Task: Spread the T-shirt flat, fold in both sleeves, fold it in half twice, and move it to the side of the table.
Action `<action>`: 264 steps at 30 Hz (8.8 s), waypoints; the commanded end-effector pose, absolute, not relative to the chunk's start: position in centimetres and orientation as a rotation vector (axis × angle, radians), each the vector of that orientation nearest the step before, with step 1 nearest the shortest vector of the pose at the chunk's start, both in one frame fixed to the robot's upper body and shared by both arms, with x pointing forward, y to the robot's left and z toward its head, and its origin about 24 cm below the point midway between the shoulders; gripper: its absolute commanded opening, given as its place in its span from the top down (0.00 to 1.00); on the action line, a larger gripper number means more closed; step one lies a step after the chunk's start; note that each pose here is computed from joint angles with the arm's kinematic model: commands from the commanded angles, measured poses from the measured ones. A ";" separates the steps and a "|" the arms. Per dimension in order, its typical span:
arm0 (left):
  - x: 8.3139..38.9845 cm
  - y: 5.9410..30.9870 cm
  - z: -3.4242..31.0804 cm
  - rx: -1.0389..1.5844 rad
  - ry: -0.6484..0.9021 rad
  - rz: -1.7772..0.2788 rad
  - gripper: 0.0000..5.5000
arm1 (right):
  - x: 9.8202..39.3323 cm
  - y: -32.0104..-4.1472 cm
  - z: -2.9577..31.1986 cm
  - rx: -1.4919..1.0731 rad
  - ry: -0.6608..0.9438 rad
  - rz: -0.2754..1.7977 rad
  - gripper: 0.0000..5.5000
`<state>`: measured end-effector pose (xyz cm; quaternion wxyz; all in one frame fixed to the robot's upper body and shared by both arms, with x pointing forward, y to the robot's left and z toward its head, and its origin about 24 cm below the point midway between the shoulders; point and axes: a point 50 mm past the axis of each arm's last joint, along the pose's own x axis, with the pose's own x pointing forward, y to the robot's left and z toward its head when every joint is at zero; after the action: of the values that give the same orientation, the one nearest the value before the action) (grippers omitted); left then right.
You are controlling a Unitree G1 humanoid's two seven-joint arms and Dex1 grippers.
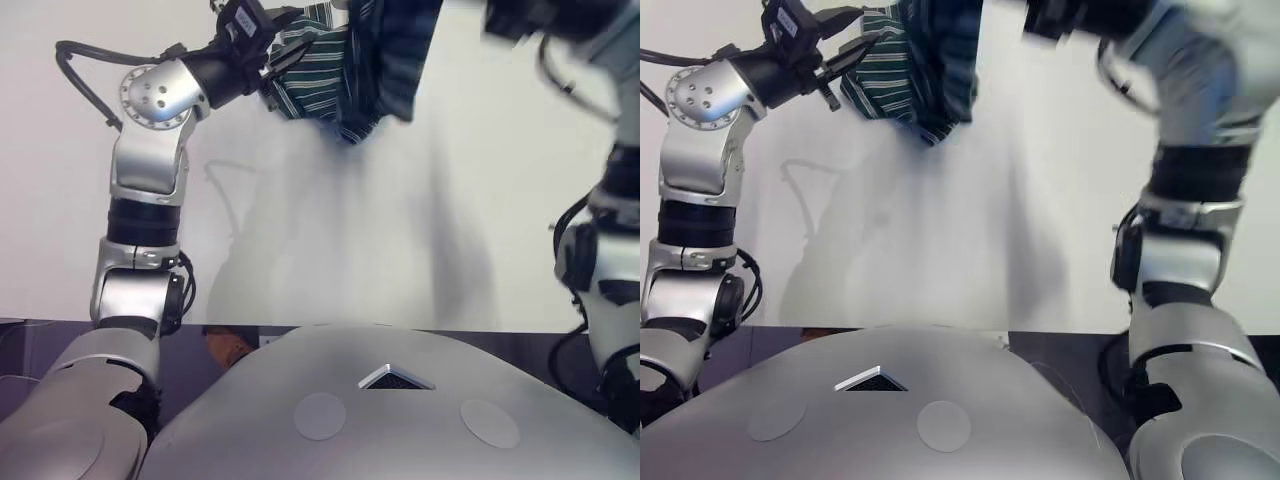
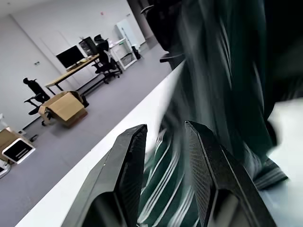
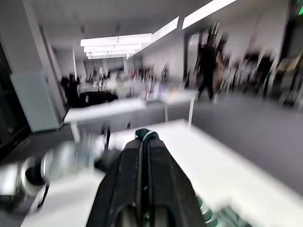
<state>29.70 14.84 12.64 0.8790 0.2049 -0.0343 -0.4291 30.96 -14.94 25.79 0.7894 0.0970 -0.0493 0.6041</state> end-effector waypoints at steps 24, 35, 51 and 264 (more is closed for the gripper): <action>26.3 7.4 13.0 0.213 0.040 -1.114 0.33 | 33.8 -9.4 29.4 0.178 -0.050 1.192 1.00; 30.0 4.7 10.1 0.702 0.100 -1.088 0.33 | 34.0 -8.8 28.9 0.188 -0.047 1.185 1.00; 32.5 10.1 3.4 0.630 0.398 -0.902 0.33 | 37.3 -11.6 22.0 0.024 0.107 0.969 1.00; 22.0 18.5 7.0 -0.186 0.573 -1.013 0.84 | 17.2 -25.6 4.5 0.207 0.666 0.558 0.65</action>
<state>21.66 18.29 6.35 0.8252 -0.0927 0.2764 -0.4838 18.08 -26.22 4.54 0.9170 0.1111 0.2937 0.2462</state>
